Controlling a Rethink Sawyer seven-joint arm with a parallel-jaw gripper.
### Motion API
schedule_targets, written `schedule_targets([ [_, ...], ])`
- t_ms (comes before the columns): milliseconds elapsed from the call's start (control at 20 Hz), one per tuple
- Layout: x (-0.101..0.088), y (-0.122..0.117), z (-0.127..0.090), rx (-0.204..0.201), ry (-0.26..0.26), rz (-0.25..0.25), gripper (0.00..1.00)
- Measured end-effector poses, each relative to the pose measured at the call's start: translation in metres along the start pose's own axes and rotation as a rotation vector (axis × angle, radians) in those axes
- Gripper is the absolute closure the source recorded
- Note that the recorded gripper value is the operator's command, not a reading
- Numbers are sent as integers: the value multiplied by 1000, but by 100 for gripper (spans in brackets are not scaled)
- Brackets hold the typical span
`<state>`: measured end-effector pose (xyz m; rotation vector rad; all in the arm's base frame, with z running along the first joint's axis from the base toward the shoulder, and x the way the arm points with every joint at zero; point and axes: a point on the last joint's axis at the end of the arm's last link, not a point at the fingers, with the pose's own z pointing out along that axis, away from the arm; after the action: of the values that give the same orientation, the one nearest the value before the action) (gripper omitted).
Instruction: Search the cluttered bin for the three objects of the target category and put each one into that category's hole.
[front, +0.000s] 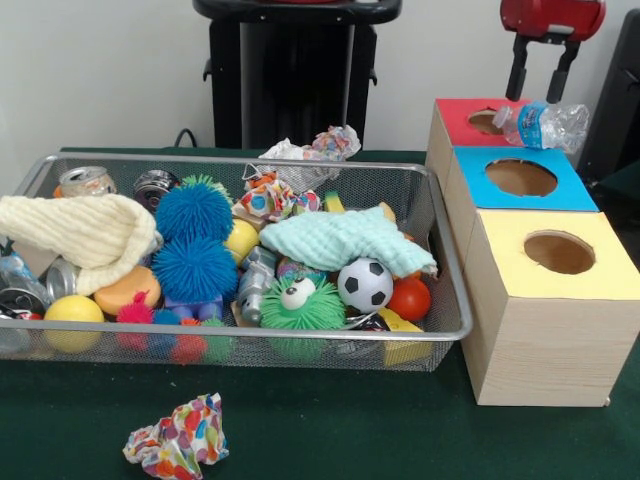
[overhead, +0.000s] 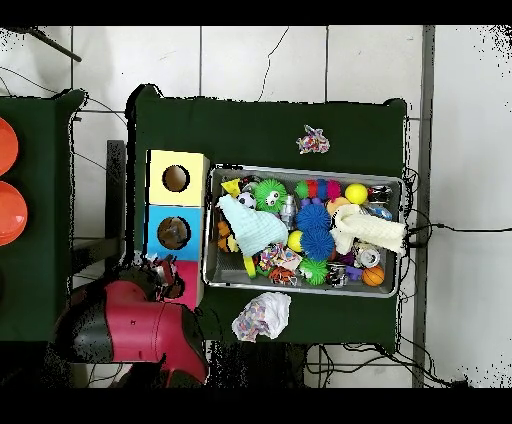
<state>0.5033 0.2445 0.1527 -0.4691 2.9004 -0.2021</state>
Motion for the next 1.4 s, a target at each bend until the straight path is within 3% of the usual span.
schedule_targets([
  [450,-3,2,-15,-30,35,2,0],
  [850,-13,4,-30,-39,15,0,0],
  [1400,-13,4,-31,-40,12,0,0],
])
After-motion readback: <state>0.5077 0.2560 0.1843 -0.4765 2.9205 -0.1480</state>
